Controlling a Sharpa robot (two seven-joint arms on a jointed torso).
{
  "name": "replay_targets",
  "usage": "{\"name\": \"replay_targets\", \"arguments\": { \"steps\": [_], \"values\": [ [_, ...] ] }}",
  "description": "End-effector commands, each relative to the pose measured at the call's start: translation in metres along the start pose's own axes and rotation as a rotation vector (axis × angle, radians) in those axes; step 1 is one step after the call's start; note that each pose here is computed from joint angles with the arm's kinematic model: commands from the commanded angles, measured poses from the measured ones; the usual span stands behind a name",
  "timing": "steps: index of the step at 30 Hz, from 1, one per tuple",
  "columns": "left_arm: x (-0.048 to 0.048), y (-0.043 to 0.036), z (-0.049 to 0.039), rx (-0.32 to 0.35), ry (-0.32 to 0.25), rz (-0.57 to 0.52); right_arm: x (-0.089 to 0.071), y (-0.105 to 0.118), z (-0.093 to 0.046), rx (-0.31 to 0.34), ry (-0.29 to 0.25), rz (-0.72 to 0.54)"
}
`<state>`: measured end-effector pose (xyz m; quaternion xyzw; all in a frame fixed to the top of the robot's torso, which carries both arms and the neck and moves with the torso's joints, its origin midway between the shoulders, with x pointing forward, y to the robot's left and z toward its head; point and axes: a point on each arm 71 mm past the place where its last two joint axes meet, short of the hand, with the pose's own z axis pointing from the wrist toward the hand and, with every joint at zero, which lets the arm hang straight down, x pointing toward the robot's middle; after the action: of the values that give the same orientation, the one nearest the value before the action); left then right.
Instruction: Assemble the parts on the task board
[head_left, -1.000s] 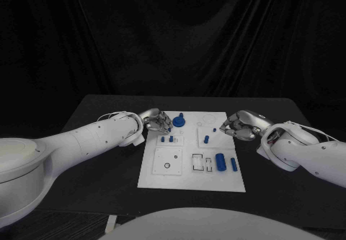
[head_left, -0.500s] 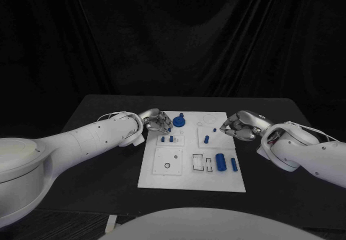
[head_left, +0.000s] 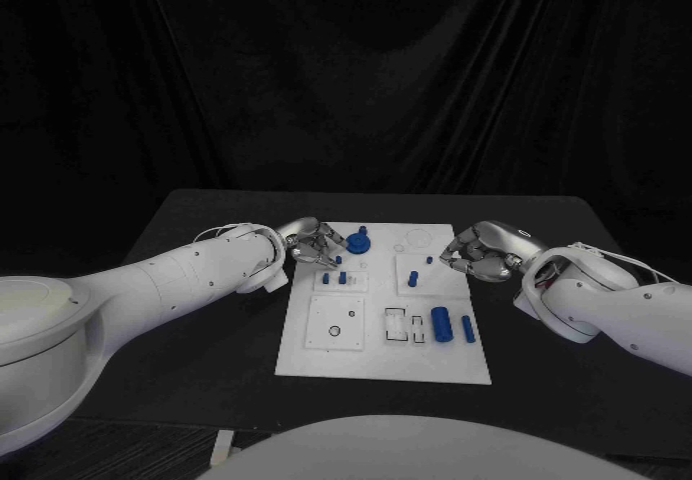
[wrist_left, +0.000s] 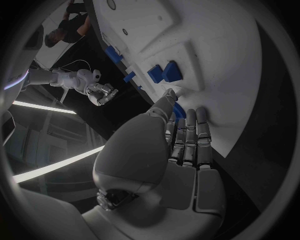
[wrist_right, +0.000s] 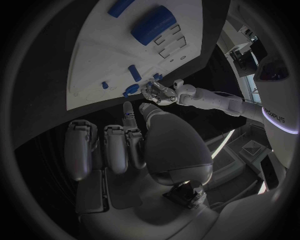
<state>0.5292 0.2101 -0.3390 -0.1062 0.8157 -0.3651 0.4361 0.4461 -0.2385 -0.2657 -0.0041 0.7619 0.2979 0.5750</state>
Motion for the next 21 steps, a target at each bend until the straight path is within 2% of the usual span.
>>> {"name": "replay_targets", "arguments": {
  "steps": [1, 8, 13, 16, 19, 21],
  "values": [
    [0.0082, 0.0078, -0.0022, -0.037, 0.039, -0.004, 0.001, -0.001, -0.001, 0.016, 0.004, 0.0],
    [0.005, 0.0098, -0.0046, -0.023, 0.022, 0.0, 0.001, -0.002, -0.001, 0.016, 0.0, 0.0],
    [-0.0051, 0.0152, -0.0132, 0.019, -0.03, 0.015, -0.002, -0.004, -0.004, 0.019, -0.017, -0.001],
    [-0.0204, 0.0161, -0.0207, 0.059, -0.082, 0.035, -0.007, -0.007, -0.006, 0.022, -0.037, -0.004],
    [-0.0407, 0.0123, -0.0273, 0.103, -0.128, 0.056, -0.015, -0.007, -0.006, 0.021, -0.063, -0.01],
    [-0.0581, 0.0063, -0.0319, 0.142, -0.156, 0.043, -0.024, -0.006, -0.005, 0.008, -0.092, -0.018]
  ]
}}
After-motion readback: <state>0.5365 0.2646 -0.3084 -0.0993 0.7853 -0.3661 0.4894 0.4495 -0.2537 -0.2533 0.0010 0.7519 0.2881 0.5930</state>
